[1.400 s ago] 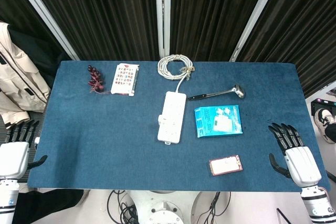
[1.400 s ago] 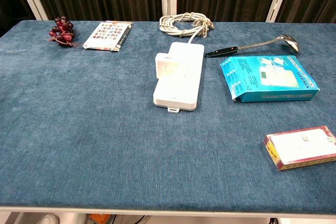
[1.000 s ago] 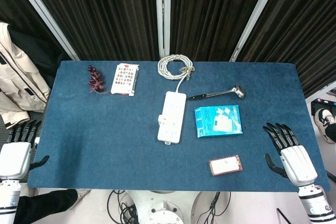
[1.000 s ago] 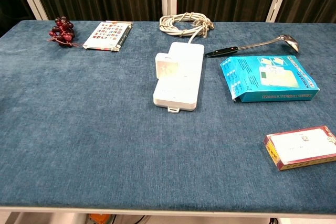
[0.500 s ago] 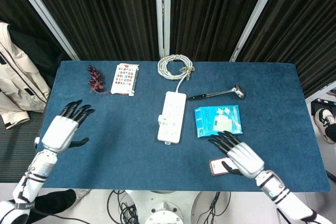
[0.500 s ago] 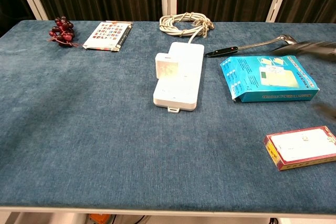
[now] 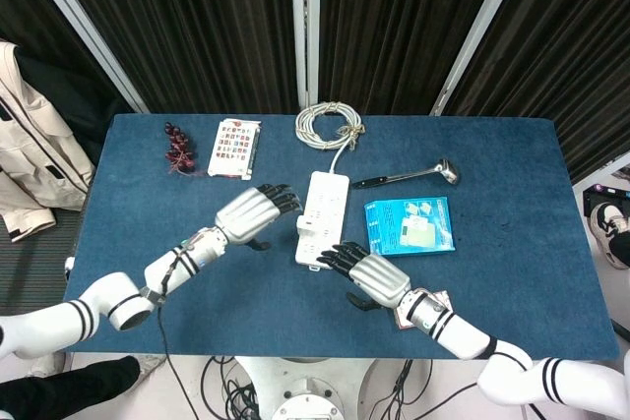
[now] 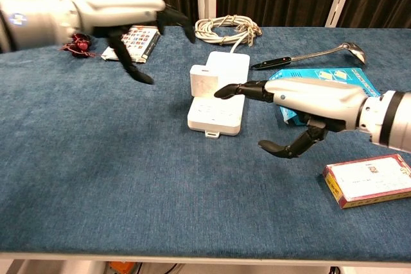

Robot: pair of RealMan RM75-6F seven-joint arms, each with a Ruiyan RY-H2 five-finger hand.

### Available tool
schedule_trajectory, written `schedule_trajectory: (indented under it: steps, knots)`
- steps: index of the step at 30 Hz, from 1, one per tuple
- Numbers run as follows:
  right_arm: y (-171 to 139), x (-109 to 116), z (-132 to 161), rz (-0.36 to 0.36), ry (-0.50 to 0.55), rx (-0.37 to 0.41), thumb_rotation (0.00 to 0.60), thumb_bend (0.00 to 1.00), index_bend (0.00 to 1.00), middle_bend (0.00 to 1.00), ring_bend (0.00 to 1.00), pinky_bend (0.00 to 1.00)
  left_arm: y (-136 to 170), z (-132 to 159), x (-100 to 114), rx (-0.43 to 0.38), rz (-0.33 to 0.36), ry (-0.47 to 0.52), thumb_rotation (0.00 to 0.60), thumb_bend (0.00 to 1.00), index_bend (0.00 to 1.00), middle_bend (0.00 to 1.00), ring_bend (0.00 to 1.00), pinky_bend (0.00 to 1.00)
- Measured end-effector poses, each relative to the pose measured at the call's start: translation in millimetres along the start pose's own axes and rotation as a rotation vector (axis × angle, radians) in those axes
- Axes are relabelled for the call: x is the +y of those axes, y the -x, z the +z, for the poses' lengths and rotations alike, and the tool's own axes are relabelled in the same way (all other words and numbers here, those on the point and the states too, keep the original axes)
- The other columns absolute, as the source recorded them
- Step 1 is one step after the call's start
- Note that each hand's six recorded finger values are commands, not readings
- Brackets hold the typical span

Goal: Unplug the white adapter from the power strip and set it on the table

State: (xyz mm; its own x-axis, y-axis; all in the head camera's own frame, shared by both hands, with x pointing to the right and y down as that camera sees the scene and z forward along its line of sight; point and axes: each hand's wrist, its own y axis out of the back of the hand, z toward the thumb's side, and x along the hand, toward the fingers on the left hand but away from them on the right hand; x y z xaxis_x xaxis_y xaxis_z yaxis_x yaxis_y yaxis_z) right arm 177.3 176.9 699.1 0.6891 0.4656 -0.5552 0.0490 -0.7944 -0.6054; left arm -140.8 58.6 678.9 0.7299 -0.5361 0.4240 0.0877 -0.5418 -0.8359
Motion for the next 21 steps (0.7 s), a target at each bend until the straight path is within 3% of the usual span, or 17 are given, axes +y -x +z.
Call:
schedule_trajectory:
  steps: [10, 21]
  knots:
    - [15, -19, 1, 0.035, 0.024, -0.001, 0.600, 0.41, 0.02, 0.09, 0.00, 0.00, -49, 21, -10, -0.069, -0.029, -0.014, 0.600, 0.16, 0.28, 0.25, 0.17, 0.35]
    - [21, -26, 0, 0.046, 0.028, -0.002, 0.600, 0.42, 0.02, 0.09, 0.00, 0.00, -61, 29, -21, -0.098, -0.043, -0.060, 0.600, 0.18, 0.31, 0.27, 0.20, 0.40]
